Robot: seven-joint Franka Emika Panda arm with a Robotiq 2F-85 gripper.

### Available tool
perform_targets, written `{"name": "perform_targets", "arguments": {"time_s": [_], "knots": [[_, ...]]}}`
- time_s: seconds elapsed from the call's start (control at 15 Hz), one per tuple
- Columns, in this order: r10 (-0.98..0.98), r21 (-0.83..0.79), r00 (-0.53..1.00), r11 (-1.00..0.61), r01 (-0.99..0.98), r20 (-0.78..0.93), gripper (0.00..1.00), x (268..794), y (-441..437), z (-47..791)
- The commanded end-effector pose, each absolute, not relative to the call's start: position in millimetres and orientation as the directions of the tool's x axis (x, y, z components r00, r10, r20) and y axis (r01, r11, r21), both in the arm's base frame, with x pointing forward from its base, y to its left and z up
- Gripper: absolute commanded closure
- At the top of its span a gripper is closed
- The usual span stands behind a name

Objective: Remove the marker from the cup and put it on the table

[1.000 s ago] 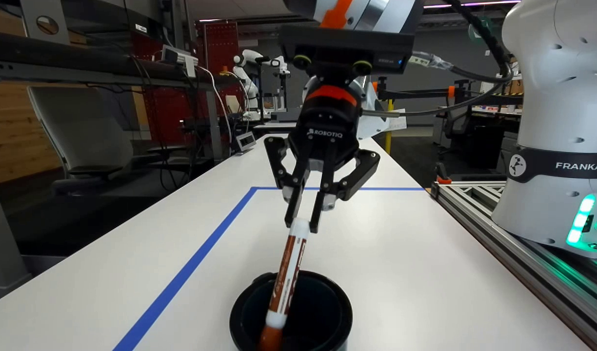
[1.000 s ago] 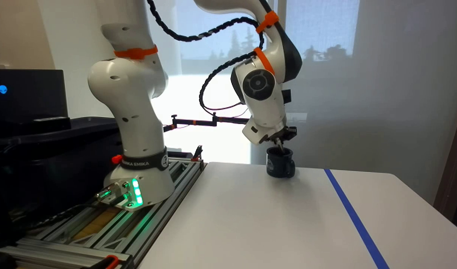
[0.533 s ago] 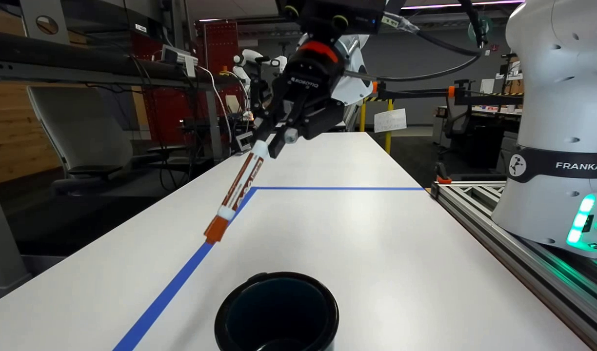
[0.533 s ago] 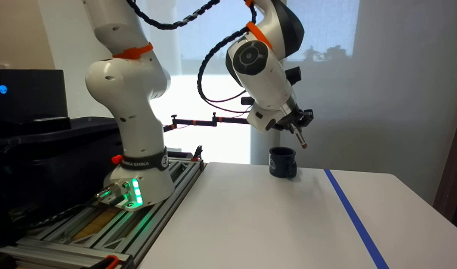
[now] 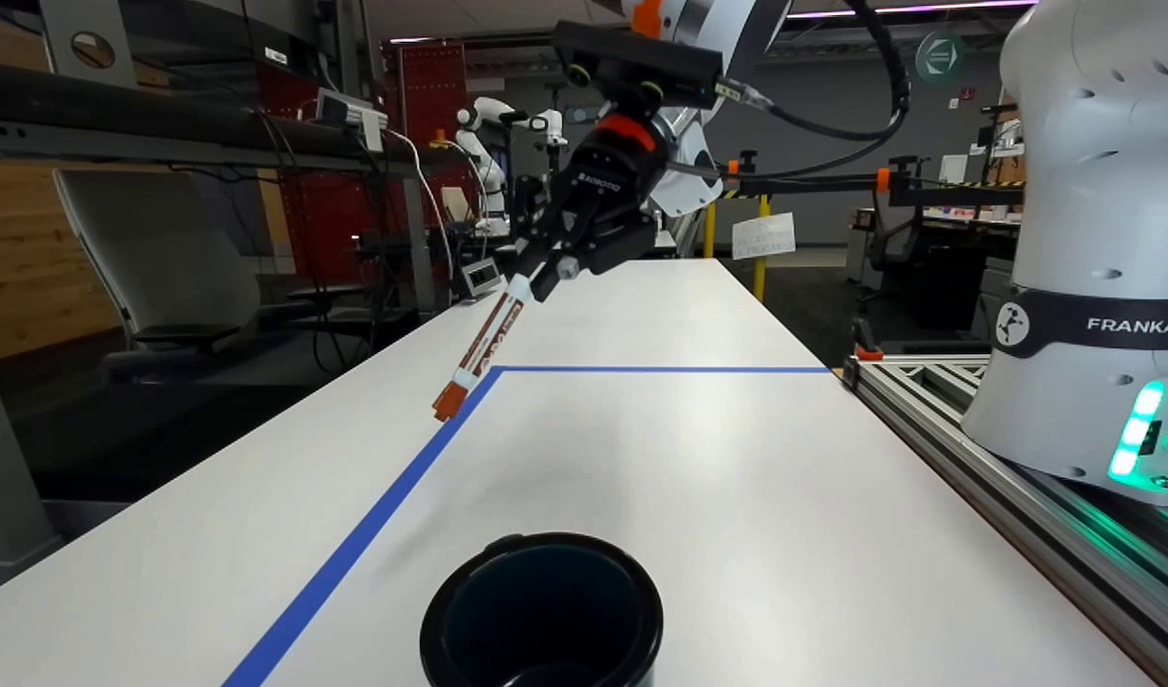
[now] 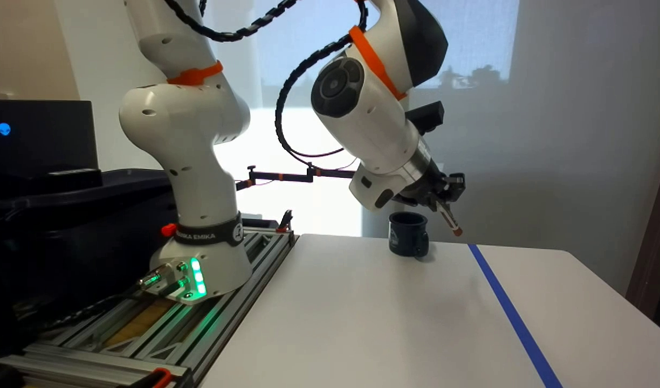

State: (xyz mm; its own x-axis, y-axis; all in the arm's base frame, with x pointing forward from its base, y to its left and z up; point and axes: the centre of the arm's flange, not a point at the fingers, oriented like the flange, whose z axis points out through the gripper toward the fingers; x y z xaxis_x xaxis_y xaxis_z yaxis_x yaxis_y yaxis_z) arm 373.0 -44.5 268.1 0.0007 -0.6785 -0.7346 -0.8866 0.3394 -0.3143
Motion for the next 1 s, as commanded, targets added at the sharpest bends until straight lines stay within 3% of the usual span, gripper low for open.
{"name": "perform_targets", "arguments": {"time_s": [0.0, 0.93], "knots": [[-0.677, -0.278, -0.015, 0.323, -0.905, -0.736, 0.95, 349, -51, 230], [-0.671, -0.146, -0.09, 0.286, -0.947, -0.736, 0.95, 335, -64, 158]]}}
